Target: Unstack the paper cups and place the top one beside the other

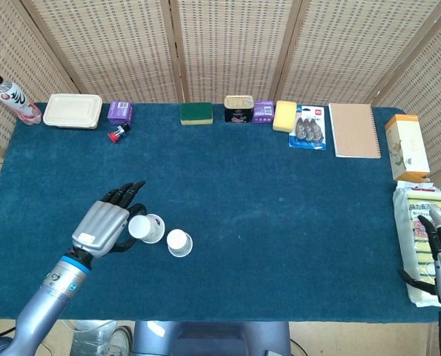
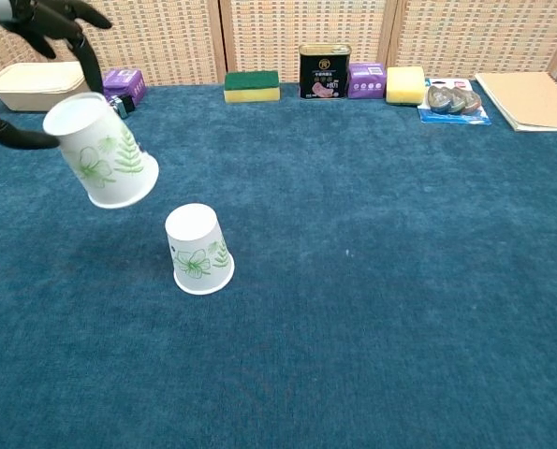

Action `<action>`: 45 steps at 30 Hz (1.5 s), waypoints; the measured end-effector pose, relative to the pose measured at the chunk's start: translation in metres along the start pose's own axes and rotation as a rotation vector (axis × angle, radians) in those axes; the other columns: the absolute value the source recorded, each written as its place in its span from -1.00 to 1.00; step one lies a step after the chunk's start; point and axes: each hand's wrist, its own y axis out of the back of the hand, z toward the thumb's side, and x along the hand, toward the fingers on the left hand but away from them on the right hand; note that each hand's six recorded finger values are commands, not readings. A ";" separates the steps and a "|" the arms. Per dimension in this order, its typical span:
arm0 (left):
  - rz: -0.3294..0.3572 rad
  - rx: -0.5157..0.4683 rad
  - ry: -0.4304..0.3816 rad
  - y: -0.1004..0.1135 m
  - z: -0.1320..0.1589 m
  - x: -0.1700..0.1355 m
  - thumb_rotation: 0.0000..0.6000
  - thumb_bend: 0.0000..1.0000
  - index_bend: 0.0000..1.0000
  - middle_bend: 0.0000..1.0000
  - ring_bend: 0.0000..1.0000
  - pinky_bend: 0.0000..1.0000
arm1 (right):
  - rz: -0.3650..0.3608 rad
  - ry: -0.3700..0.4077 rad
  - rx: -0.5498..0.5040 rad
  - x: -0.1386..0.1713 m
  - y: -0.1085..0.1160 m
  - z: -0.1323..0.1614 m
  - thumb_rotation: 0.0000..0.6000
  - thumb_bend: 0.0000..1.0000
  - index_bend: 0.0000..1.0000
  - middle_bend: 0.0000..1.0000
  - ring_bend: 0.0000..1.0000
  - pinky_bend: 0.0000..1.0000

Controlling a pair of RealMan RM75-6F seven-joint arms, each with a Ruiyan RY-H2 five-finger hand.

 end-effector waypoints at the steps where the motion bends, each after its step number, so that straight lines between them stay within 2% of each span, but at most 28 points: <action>1: -0.012 0.002 0.009 -0.006 -0.006 0.001 1.00 -0.50 -0.28 -1.00 -1.00 -0.73 | 0.001 0.000 0.002 0.000 0.000 0.000 1.00 -1.00 -0.99 -1.00 -1.00 -1.00; 8: -0.062 0.010 0.032 -0.034 -0.023 0.009 1.00 -0.50 -0.28 -1.00 -1.00 -0.73 | 0.005 -0.003 0.004 0.000 -0.002 0.000 1.00 -1.00 -0.99 -1.00 -1.00 -1.00; 13: -0.099 0.002 0.031 -0.057 -0.024 0.017 1.00 -0.50 -0.28 -1.00 -1.00 -0.73 | 0.009 -0.004 0.005 0.000 -0.002 0.000 1.00 -1.00 -0.98 -1.00 -1.00 -1.00; 16: -0.108 0.002 0.027 -0.064 -0.022 0.020 1.00 -0.50 -0.29 -1.00 -1.00 -0.73 | 0.010 -0.005 0.003 0.000 -0.002 0.000 1.00 -1.00 -0.98 -1.00 -1.00 -1.00; 28: -0.118 0.020 0.018 -0.078 -0.013 0.028 1.00 -0.50 -0.28 -1.00 -1.00 -0.73 | 0.016 -0.005 -0.005 0.000 -0.001 -0.001 1.00 -1.00 -0.96 -1.00 -1.00 -1.00; 45: -0.132 0.054 0.037 -0.086 -0.006 0.043 1.00 -0.51 -0.29 -1.00 -1.00 -0.73 | 0.020 -0.007 -0.018 -0.001 0.000 -0.002 1.00 -1.00 -0.96 -1.00 -1.00 -1.00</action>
